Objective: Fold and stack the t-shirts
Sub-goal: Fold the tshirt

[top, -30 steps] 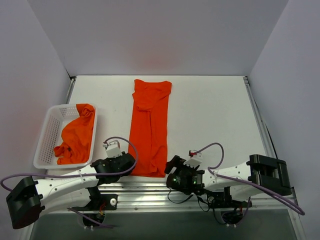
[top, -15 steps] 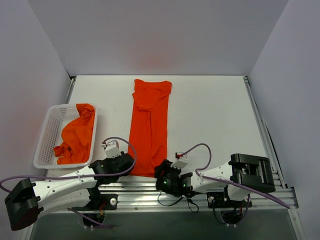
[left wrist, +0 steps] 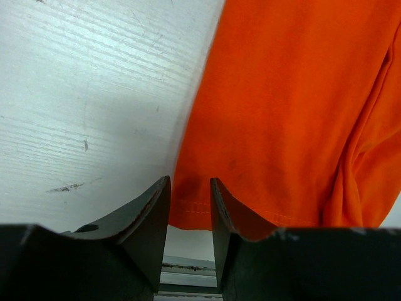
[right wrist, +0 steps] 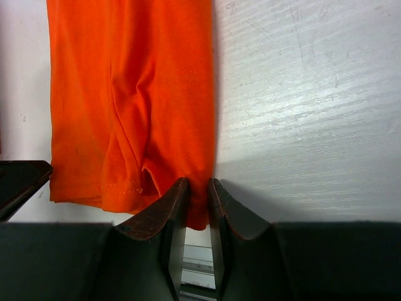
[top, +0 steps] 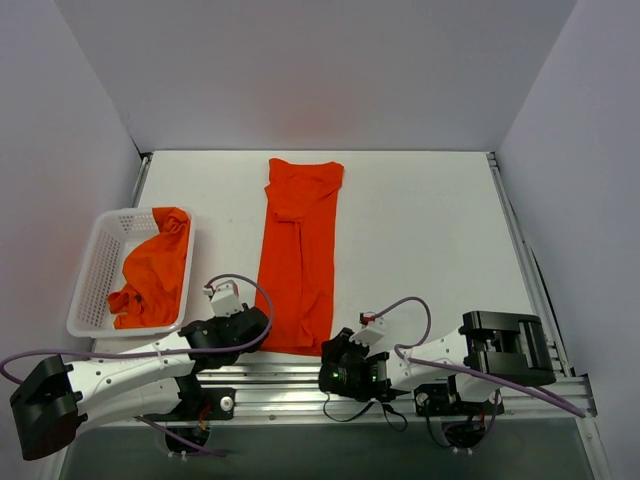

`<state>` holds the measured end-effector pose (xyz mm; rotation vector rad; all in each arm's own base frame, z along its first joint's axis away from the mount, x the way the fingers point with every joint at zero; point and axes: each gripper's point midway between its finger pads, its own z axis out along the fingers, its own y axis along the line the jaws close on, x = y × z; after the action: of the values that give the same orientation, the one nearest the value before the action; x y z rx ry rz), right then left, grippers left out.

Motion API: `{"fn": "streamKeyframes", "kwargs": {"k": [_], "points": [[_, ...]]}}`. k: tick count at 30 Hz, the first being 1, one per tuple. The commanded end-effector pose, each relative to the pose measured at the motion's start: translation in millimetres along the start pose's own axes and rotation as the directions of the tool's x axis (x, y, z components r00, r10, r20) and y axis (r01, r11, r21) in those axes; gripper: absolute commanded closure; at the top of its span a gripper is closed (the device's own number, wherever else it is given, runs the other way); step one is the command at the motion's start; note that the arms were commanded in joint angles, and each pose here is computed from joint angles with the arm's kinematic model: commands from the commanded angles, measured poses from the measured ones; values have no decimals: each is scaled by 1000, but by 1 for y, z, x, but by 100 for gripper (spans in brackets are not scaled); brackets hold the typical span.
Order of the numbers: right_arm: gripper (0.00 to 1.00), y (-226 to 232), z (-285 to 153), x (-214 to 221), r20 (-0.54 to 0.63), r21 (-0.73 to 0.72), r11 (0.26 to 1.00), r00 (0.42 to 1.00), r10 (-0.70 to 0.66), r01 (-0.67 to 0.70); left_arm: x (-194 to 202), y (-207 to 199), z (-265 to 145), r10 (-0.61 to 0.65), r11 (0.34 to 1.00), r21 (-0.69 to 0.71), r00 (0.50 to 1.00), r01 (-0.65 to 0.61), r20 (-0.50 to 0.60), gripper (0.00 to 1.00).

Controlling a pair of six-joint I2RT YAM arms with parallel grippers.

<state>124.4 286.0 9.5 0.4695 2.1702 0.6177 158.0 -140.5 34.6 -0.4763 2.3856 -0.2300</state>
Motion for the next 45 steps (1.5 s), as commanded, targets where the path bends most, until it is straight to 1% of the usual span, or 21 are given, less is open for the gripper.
{"fn": "streamKeyframes", "kwargs": {"k": [1,10,11,12,13,14,22,24,26,28,29,30,34,35,36,37,38,40,41,42,45], "points": [[83,-40,-3,0,-13,94,992,996,-85,85,-4,-10,1,-42,999,36,999,41,25,60],[84,-43,-1,-1,-6,102,990,995,-95,95,0,-10,4,-42,999,35,999,41,21,60],[87,-43,-1,-2,-4,101,990,996,-94,94,0,-10,4,-40,999,35,999,39,19,60],[92,-43,-1,-1,-6,103,990,995,-95,95,1,-10,4,-40,999,34,999,39,13,60],[94,-44,0,-1,-6,104,990,995,-96,97,3,-8,4,-40,999,27,999,39,11,60],[100,-44,0,-1,-6,107,990,995,-96,96,4,-7,5,-41,999,26,999,41,8,60],[100,-50,0,-6,7,116,989,996,-91,89,23,-2,7,-34,999,11,998,34,-43,67],[100,-52,0,-8,12,122,989,996,-91,89,26,0,7,-30,999,11,998,31,-47,71],[100,-55,-1,-9,15,125,988,996,-92,90,30,1,10,-31,999,15,998,32,-50,81],[100,-54,-1,-11,19,125,988,996,-88,85,31,1,12,-28,999,15,998,28,-51,88],[100,-54,-2,-12,22,125,989,996,-87,83,32,0,13,-28,999,18,998,29,-52,96],[100,-57,-2,-14,25,132,988,996,-88,84,33,1,14,-21,1000,9,998,21,-52,98],[100,-57,-10,-24,53,139,986,994,-100,92,32,-9,10,-4,1000,24,998,5,-59,98],[100,-55,-15,-23,56,132,986,992,-113,105,33,-10,8,8,1000,28,998,-6,-65,98],[100,-63,-20,-31,80,162,975,983,-165,150,33,-13,5,18,999,37,997,-15,-70,98],[100,-52,-25,-33,97,149,982,987,-129,114,31,-20,0,15,999,51,997,-11,-72,98],[100,-59,-33,-36,101,170,970,976,-195,176,31,-18,-3,28,999,43,997,-24,-76,98],[100,-43,-41,-40,129,150,977,977,-171,151,27,-23,-10,32,998,59,997,-28,-71,98],[100,-39,-45,-41,135,148,976,975,-178,158,24,-25,-15,35,998,63,997,-31,-72,98],[100,-41,-50,-44,142,161,968,966,-218,194,21,-28,-18,30,997,75,997,-25,-68,98],[100,-27,-56,-53,171,146,970,961,-219,195,11,-37,-28,26,994,108,998,-20,-52,98]]}}
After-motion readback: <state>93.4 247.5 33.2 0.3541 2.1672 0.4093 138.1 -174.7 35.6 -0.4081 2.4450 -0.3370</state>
